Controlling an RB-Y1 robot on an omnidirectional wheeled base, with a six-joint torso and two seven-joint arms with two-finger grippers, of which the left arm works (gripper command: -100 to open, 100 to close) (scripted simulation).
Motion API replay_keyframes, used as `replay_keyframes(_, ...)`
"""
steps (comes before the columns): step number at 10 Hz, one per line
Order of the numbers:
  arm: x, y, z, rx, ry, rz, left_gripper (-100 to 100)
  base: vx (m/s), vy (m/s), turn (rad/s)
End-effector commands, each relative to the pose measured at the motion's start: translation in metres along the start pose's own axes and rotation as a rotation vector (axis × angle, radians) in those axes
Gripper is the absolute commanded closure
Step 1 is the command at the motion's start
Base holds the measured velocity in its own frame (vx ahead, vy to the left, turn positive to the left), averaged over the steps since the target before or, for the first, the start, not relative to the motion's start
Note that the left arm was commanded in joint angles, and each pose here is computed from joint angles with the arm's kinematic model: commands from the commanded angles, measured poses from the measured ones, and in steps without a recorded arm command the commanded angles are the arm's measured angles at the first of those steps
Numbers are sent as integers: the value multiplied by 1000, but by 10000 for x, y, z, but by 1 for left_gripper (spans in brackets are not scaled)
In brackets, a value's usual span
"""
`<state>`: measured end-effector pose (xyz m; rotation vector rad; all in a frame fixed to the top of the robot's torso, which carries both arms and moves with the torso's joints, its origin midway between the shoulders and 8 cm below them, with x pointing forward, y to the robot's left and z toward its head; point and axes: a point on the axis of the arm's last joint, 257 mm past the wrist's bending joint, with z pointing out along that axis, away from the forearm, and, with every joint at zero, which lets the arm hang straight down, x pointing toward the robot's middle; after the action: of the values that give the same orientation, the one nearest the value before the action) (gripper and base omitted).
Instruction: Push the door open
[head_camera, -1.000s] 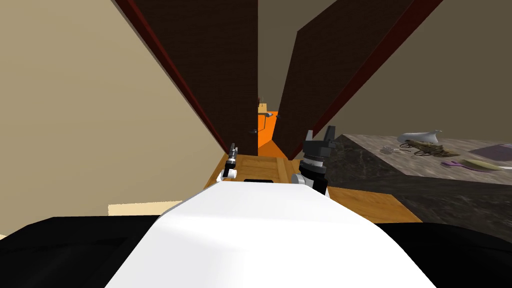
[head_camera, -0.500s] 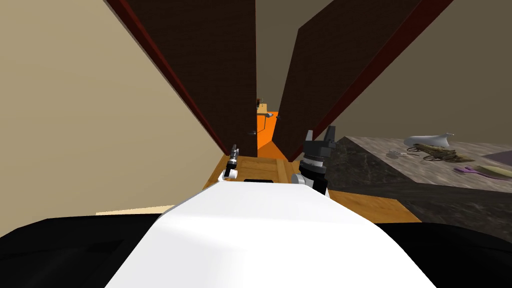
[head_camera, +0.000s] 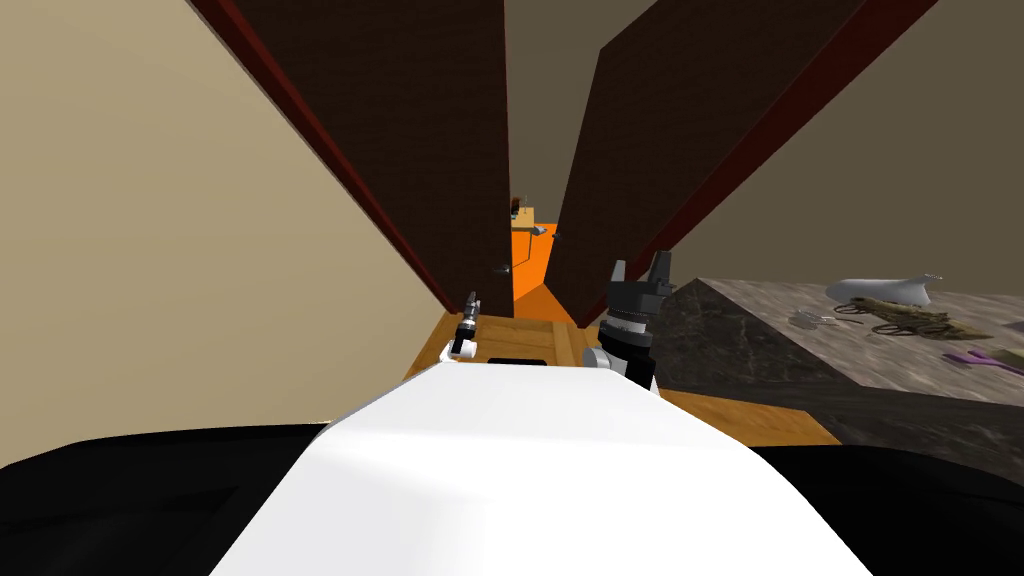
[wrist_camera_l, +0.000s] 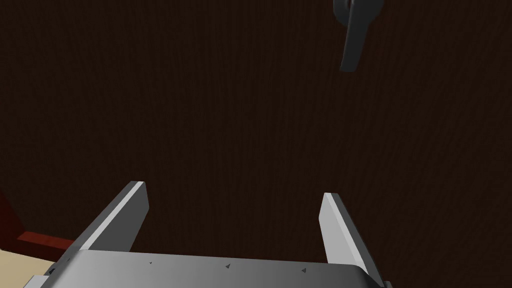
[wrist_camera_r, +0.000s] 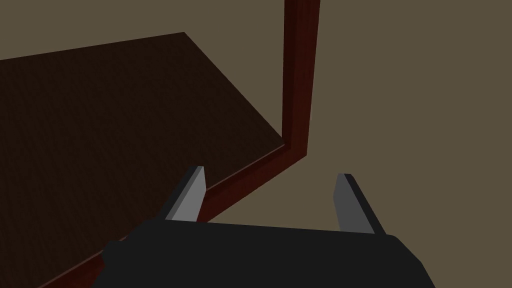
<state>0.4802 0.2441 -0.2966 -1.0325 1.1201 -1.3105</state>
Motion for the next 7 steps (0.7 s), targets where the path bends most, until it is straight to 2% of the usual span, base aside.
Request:
replay_keyframes(1, 22, 87, -14, -15, 6, -3, -100, 89, -30, 12)
replay_keyframes(4, 55, 221, -31, -39, 15, -8, -100, 98, -23, 11)
replay_keyframes(7, 108, 426, -66, -77, 29, -16, -100, 143, -49, 18)
